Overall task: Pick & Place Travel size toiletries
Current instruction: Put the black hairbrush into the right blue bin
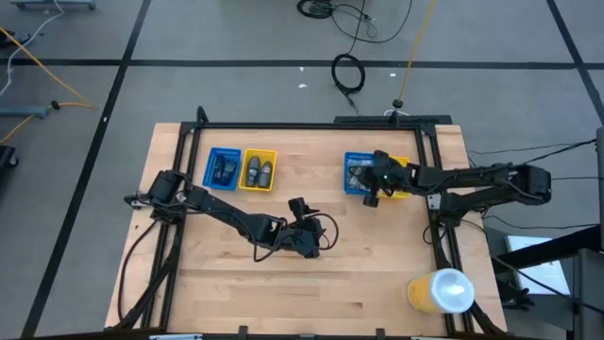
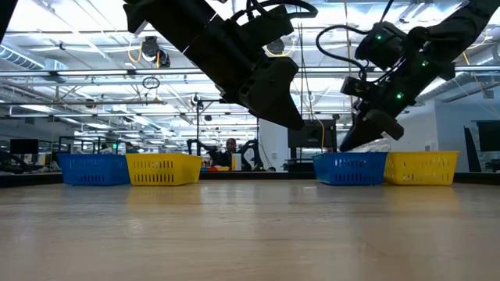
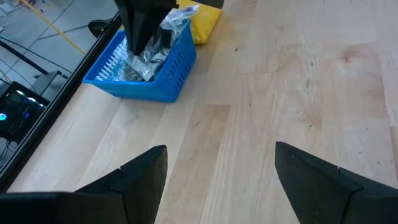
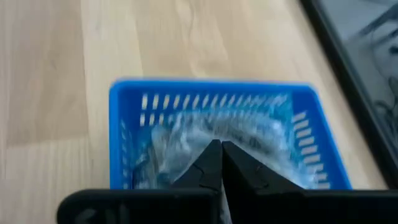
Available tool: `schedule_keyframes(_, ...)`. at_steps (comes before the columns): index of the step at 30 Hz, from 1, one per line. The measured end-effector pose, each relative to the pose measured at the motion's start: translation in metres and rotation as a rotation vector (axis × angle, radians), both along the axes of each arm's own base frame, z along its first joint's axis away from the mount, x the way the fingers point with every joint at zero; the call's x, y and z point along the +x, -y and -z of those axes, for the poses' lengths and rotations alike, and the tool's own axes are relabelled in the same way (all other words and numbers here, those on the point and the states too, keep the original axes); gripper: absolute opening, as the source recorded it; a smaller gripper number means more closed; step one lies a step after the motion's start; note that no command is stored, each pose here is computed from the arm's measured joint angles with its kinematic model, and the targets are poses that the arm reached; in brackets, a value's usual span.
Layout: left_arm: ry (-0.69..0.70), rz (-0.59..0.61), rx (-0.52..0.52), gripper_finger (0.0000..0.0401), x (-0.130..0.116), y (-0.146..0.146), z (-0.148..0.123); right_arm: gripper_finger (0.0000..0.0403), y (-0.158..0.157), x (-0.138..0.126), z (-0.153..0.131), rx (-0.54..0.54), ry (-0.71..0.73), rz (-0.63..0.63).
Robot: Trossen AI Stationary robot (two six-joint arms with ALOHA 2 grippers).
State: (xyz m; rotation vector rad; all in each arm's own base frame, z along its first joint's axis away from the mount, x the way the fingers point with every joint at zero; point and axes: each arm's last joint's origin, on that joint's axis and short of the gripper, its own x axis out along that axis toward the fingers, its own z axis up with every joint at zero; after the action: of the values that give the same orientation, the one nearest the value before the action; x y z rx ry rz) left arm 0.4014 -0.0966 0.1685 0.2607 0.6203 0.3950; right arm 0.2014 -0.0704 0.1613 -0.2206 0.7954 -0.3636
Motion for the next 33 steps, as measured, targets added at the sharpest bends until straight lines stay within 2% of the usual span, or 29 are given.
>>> schedule_keyframes(5, -0.001, 0.001, 0.001, 0.0292, 0.000, 0.000, 0.000, 0.0001, -0.007, 0.000, -0.005, -0.023, 0.025, -0.006)
schedule_keyframes(10, -0.003, 0.001, 0.002, 0.0292, 0.000, 0.000, 0.000, 0.0001, -0.013, -0.012, -0.023, -0.024, -0.067, 0.176)
schedule_keyframes(16, -0.007, 0.001, 0.003, 0.0292, 0.000, 0.000, 0.000, 0.0001, -0.019, -0.034, -0.035, 0.098, -0.130, 0.310)
schedule_keyframes(23, -0.007, 0.000, 0.002, 0.0292, 0.000, 0.000, 0.000, 0.0001, -0.020, -0.042, -0.029, 0.139, -0.156, 0.360)
schedule_keyframes(27, -0.005, -0.003, -0.002, 0.0292, 0.000, 0.000, 0.000, 0.0000, -0.018, -0.039, -0.023, 0.137, -0.186, 0.361)
schedule_keyframes(33, -0.005, -0.003, -0.002, 0.0292, 0.000, 0.000, 0.000, 0.0000, -0.009, -0.027, -0.020, 0.103, -0.153, 0.351)
